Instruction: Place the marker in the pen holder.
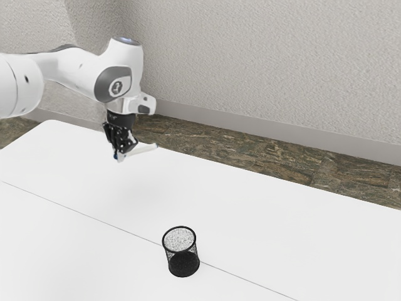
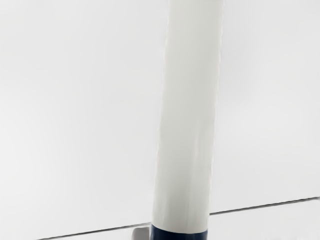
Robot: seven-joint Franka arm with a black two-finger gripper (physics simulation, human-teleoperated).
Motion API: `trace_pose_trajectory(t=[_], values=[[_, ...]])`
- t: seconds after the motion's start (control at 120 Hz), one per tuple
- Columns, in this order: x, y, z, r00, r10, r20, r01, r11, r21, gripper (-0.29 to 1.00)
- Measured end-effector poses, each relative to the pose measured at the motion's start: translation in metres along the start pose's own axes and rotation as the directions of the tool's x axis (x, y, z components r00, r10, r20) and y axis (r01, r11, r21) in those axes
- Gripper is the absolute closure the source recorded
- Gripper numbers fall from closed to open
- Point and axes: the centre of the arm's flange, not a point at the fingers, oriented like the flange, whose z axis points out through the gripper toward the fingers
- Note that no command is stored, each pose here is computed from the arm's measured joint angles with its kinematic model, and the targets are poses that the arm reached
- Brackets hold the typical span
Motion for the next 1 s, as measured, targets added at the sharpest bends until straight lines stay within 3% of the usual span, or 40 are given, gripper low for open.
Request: trace_pose_trajectory(t=[0.167, 0.333, 0.458, 0.675, 1.0], values=[[0.011, 0.102, -0.059, 0.99, 0.142, -0.002, -0.142, 0.99, -0.013, 0.79], [-0.013, 0.16, -0.076, 0.971, 0.213, 0.11, -0.205, 0.976, -0.077, 0.79], [-0.041, 0.203, -0.083, 0.936, 0.258, 0.24, -0.24, 0.966, -0.1, 0.79], [-0.079, 0.236, -0.063, 0.837, 0.253, 0.484, -0.214, 0.967, -0.136, 0.79], [-0.093, 0.281, -0.033, 0.715, 0.242, 0.656, -0.218, 0.969, -0.119, 0.79]])
